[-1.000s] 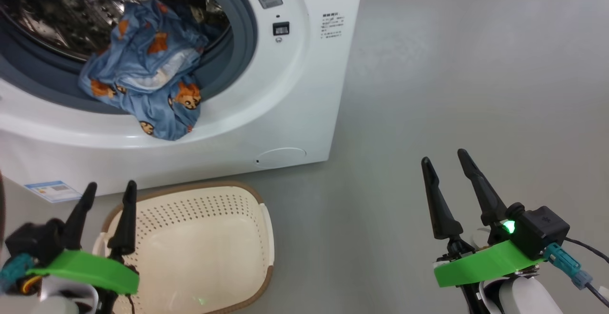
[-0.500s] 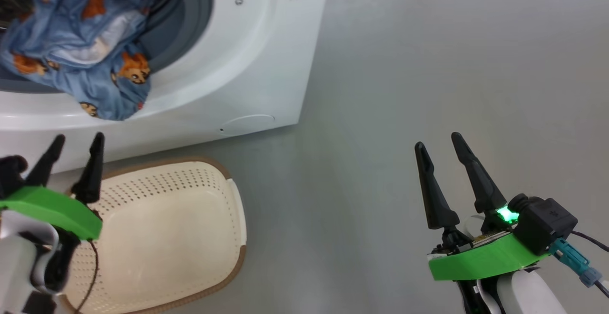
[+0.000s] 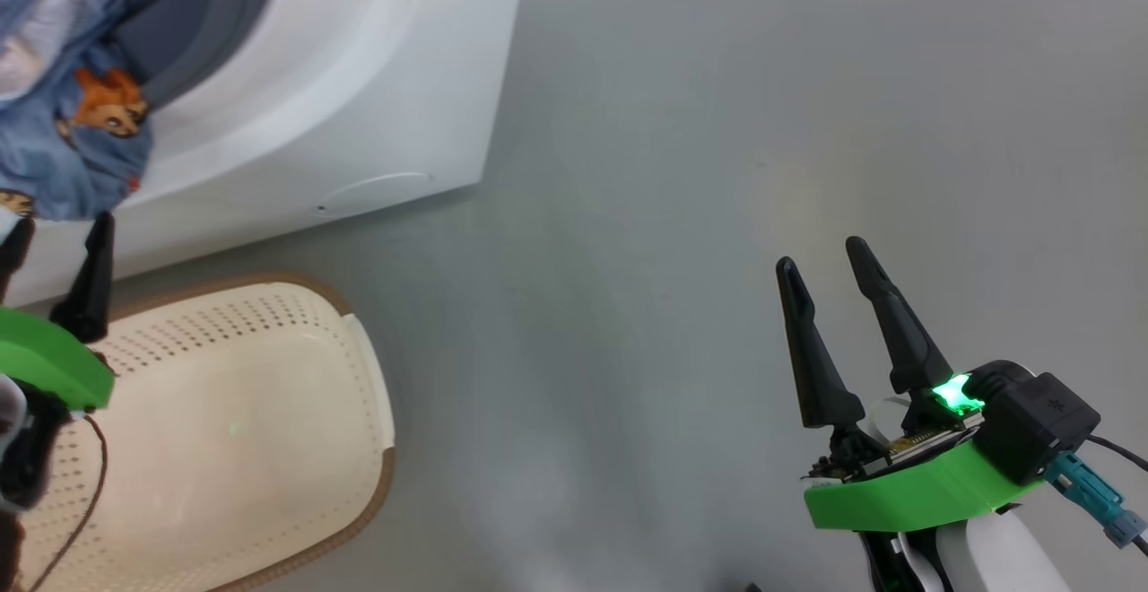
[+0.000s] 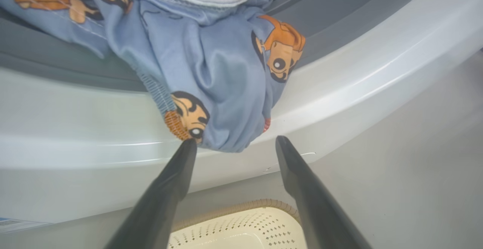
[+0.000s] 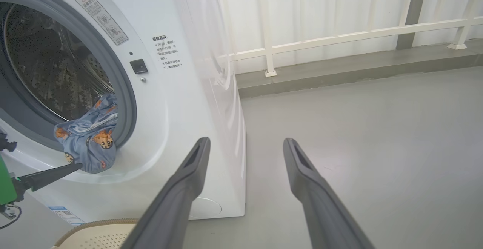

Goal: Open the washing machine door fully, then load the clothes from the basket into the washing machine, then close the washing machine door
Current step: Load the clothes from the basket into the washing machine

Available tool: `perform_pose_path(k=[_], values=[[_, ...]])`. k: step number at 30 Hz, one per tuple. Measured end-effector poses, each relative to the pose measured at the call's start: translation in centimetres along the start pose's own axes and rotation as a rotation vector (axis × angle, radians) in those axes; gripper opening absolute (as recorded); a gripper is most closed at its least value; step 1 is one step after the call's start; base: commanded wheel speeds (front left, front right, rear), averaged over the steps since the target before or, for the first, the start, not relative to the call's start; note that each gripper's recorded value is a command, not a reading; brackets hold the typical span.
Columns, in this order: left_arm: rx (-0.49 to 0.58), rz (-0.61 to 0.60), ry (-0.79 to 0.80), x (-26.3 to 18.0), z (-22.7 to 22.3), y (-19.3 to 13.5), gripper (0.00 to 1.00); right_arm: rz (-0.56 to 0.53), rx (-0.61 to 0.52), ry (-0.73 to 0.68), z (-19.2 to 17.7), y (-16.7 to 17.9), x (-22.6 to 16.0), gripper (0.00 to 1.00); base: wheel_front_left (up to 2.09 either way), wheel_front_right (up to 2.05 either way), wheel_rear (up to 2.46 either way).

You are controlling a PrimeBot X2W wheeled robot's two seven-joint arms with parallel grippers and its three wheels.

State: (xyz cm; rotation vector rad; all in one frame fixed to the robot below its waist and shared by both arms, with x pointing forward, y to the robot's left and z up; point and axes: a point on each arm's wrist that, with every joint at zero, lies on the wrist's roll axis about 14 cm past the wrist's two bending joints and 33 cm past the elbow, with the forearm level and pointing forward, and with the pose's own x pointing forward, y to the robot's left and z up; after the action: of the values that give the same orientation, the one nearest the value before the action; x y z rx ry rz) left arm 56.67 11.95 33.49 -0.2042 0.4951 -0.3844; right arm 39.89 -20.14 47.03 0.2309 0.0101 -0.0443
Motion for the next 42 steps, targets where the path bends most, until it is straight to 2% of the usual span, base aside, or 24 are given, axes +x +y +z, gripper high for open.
perform_pose_path(k=[11, 17, 21, 22, 23, 24, 25, 36, 42], values=[[-0.035, -0.003, -0.022, 3.6, 0.6, 0.3, 1.0, -0.036, 0.001, 0.031, -0.9, -0.9, -0.3, 1.0, 0.0, 0.0, 0.0], [-0.064, 0.055, -0.029, 4.1, 0.7, 2.0, 1.0, -0.047, 0.003, 0.033, -0.9, -1.2, -0.4, 1.0, 0.0, 0.0, 0.0], [-0.067, 0.044, -0.037, 4.4, 1.2, 1.4, 1.0, -0.045, 0.004, 0.03, -0.8, -1.2, -0.4, 1.0, 0.0, 0.0, 0.0], [-0.068, 0.04, -0.04, 4.5, 1.4, 1.2, 0.91, -0.044, 0.004, 0.029, -0.8, -1.1, -0.4, 1.0, 0.0, 0.0, 0.0], [-0.069, 0.037, -0.042, 4.5, 1.6, 1.1, 0.59, -0.043, 0.005, 0.028, -0.8, -1.1, -0.4, 1.0, 0.0, 0.0, 0.0], [-0.069, 0.035, -0.043, 4.5, 1.6, 1.0, 0.38, -0.042, 0.006, 0.027, -0.7, -1.1, -0.4, 1.0, 0.0, 0.0, 0.0], [-0.066, 0.031, -0.043, 4.4, 1.7, 0.9, 0.0, -0.041, 0.006, 0.025, -0.7, -1.0, -0.4, 1.0, 0.0, 0.0, 0.0], [-0.029, -0.085, -0.089, 3.4, 3.6, -2.4, 0.0, -0.023, 0.016, 0.013, -0.4, -0.5, -0.3, 1.0, 0.0, 0.0, 0.0], [-0.012, -0.109, -0.165, 2.4, 6.4, -2.2, 0.0, -0.008, 0.025, 0.016, -0.6, 0.0, -0.1, 1.0, 0.0, 0.0, 0.0]])
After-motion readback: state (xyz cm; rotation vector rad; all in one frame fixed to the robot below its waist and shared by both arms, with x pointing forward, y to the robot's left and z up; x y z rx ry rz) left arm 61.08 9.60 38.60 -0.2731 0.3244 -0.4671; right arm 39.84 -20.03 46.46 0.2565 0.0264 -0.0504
